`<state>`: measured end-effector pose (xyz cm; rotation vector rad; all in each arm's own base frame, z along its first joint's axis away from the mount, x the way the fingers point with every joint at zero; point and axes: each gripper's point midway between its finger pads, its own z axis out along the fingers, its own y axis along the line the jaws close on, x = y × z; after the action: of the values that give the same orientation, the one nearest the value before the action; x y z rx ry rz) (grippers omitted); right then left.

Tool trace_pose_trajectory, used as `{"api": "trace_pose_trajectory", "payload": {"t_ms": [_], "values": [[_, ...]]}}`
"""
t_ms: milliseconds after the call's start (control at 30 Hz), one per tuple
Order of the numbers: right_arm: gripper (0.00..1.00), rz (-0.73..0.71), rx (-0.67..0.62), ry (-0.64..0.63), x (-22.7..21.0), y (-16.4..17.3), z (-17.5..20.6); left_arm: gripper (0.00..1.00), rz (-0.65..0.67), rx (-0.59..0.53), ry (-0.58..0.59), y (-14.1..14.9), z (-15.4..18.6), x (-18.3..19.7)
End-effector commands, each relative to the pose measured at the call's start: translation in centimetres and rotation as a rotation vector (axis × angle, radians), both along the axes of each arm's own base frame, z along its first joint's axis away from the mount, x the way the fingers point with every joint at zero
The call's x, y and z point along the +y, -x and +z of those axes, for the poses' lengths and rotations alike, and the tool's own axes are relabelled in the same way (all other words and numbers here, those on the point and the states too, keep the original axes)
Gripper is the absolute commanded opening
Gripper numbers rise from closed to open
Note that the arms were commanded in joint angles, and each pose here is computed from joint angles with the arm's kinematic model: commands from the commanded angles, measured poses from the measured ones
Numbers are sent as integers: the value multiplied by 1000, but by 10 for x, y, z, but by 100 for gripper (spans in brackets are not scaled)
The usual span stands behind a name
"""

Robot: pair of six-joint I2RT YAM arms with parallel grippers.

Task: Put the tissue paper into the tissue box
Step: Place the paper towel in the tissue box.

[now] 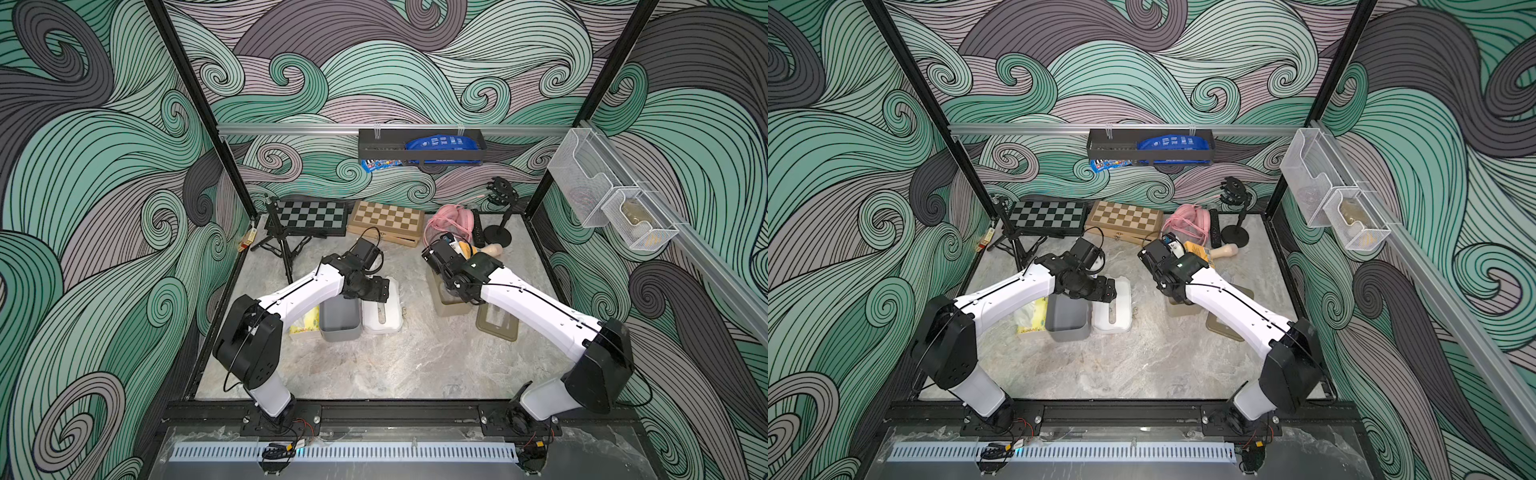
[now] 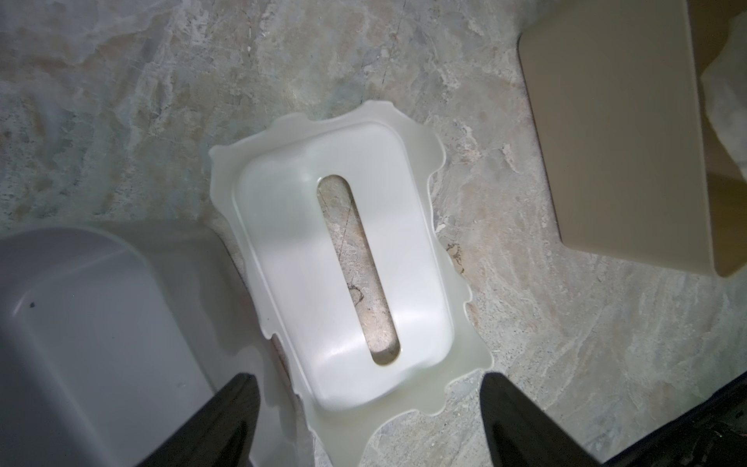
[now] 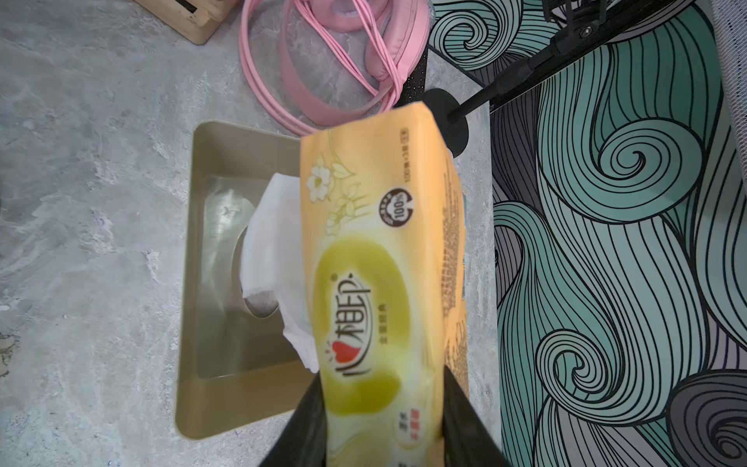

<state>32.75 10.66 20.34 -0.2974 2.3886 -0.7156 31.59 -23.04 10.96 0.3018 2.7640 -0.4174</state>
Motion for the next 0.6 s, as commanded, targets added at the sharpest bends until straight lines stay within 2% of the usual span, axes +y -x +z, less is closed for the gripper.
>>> {"api": "trace_pose_trajectory", "payload": {"t_ms": [0,333,567], "values": [[32,-8,-7,8,0,-3,-6,89,-4,-22,26,0,9,2],[34,15,27,23,22,-9,-27,89,0,-19,26,3,6,6],[33,25,64,81,30,-10,-48,89,3,-16,28,4,3,8]]}}
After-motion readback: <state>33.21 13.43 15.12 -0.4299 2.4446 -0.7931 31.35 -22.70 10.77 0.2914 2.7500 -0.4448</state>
